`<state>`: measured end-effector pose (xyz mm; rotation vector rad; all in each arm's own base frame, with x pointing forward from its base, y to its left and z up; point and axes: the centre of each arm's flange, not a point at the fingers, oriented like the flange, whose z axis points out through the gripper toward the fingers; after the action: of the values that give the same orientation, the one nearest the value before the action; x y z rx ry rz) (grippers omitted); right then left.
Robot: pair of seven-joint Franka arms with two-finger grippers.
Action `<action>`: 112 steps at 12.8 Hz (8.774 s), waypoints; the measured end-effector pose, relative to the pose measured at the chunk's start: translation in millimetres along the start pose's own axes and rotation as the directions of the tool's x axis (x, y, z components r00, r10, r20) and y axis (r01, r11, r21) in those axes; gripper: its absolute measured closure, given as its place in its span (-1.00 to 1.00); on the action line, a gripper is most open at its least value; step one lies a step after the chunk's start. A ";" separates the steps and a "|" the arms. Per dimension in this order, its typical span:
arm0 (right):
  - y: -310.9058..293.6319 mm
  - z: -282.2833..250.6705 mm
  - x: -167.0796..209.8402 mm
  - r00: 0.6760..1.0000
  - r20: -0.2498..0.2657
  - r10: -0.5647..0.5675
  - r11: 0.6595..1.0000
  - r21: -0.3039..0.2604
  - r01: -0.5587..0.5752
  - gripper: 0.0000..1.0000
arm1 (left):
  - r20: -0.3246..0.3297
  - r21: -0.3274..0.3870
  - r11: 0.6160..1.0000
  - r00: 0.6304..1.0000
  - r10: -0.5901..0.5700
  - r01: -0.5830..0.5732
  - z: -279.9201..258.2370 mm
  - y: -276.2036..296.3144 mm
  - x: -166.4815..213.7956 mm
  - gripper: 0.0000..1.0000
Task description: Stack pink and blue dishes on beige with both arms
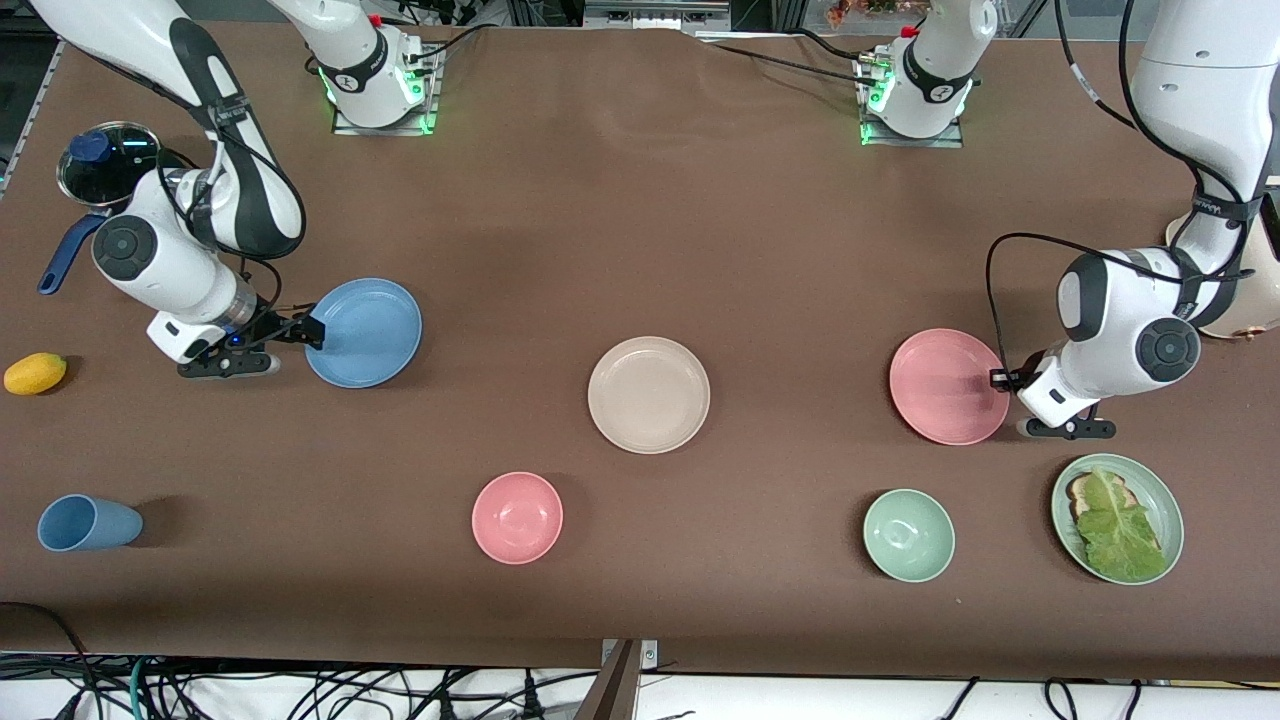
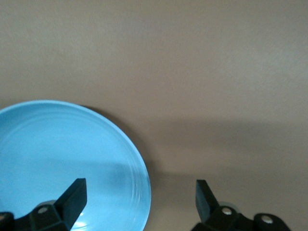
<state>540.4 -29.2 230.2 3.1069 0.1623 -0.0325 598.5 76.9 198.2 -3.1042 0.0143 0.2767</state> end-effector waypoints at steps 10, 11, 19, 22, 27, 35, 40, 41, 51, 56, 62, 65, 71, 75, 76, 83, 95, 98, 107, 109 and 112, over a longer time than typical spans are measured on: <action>10.3 44.1 -14.7 1.000 0.014 0.021 1.000 0.001 -0.021 -0.84 | 0.153 -0.092 0.984 0.979 -0.138 0.153 -118.7 139.6 11.9 0.89; 10.2 44.1 -14.7 1.000 0.014 0.021 1.000 0.001 -0.021 -0.83 | 0.156 -0.113 0.978 0.975 -0.158 0.177 -126.3 162.0 9.0 0.89; 9.3 44.4 -15.3 1.000 0.021 0.021 1.000 0.003 -0.021 0.33 | 0.094 -0.168 0.969 0.981 -0.170 0.183 -110.0 377.3 -14.1 0.89; 8.6 31.5 -12.2 1.000 0.013 0.019 1.000 0.004 -0.019 0.81 | 0.055 -0.212 0.955 0.978 -0.199 0.206 -83.8 426.6 -13.4 0.89; 12.7 -16.4 11.8 0.997 0.067 0.026 0.999 0.017 -0.027 0.89 | 0.027 -0.214 0.949 0.972 -0.233 0.233 -56.2 461.2 -8.6 0.89; -3.0 -157.0 97.0 0.998 0.033 -0.053 0.991 0.123 0.048 0.91 | -0.048 -0.187 0.943 0.956 -0.288 0.275 -66.3 431.2 22.0 -0.22; -112.1 -187.0 116.8 1.000 0.016 -0.017 0.993 0.117 0.015 0.91 | -0.011 -0.084 0.926 0.929 -0.369 0.367 -85.5 361.8 41.1 -1.00; -139.9 -188.2 117.3 1.000 0.020 0.004 0.993 0.116 -0.007 0.91 | -0.011 -0.047 0.925 0.926 -0.377 0.376 -89.1 342.4 44.4 -1.00; -420.0 -103.6 80.7 0.969 0.005 0.249 0.961 0.120 -0.247 0.91 | 0.020 0.012 0.996 0.996 -0.093 0.092 -147.4 163.7 62.5 -1.00; -432.8 -100.5 99.1 0.957 -0.036 0.288 0.948 0.149 -0.280 0.91 | -0.006 -0.026 0.997 0.998 0.069 -0.069 -203.5 85.0 41.2 -1.00; -447.3 -72.1 101.2 0.957 -0.026 0.287 0.950 0.138 -0.281 0.91 | -0.098 -0.058 0.998 0.995 -0.008 0.003 -306.4 58.5 -45.9 -1.00; -450.1 -64.8 99.2 0.959 -0.020 0.284 0.951 0.131 -0.279 0.91 | -0.095 -0.055 0.998 0.995 -0.013 0.008 -346.0 55.1 -85.3 -1.00; -451.8 -56.9 98.0 0.959 -0.013 0.282 0.952 0.124 -0.278 0.91 | -0.109 -0.048 0.999 0.994 -0.006 0.001 -356.9 58.2 -93.0 -1.00; -452.3 -57.6 98.9 0.959 -0.020 0.283 0.952 0.131 -0.278 0.86 | -0.133 -0.047 0.999 0.991 -0.006 -0.001 -371.4 58.6 -102.7 -1.00; -452.3 -57.7 99.0 0.959 -0.021 0.283 0.952 0.132 -0.278 0.85 | -0.126 -0.047 0.999 0.992 -0.005 -0.001 -375.9 58.9 -108.9 -1.00; -452.5 -59.6 100.1 0.958 -0.027 0.284 0.951 0.136 -0.278 0.33 | -0.127 -0.044 0.999 0.992 0.005 -0.011 -389.6 64.6 -124.3 -1.00; -255.9 -177.2 152.5 0.967 -0.039 0.252 0.967 -0.017 -0.253 -1.00 | -0.127 -0.045 0.999 0.992 -0.001 -0.005 -389.6 62.6 -124.6 -1.00; -208.9 -217.7 140.3 0.972 0.016 0.232 0.972 -0.049 -0.231 -1.00 | -0.126 -0.045 0.999 0.992 -0.001 -0.004 -389.4 62.4 -124.6 -1.00; -97.1 -353.0 66.3 0.990 0.057 0.127 0.990 0.056 -0.130 -1.00 | -0.126 -0.046 0.999 0.992 -0.005 -0.001 -389.3 60.8 -124.7 -1.00; -84.0 -359.9 47.1 0.991 0.055 0.119 0.991 0.062 -0.122 -1.00 | -0.125 -0.046 0.999 0.992 -0.007 0.001 -389.0 59.4 -124.7 -1.00; -84.6 -368.5 15.4 0.993 0.038 0.115 0.992 0.051 -0.117 -1.00 | -0.125 -0.046 0.999 0.992 -0.007 0.001 -388.6 59.4 -124.7 -1.00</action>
<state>553.9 67.9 595.6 3.1599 -0.0201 -0.0901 543.8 8.3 601.2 -3.1615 0.0040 0.0835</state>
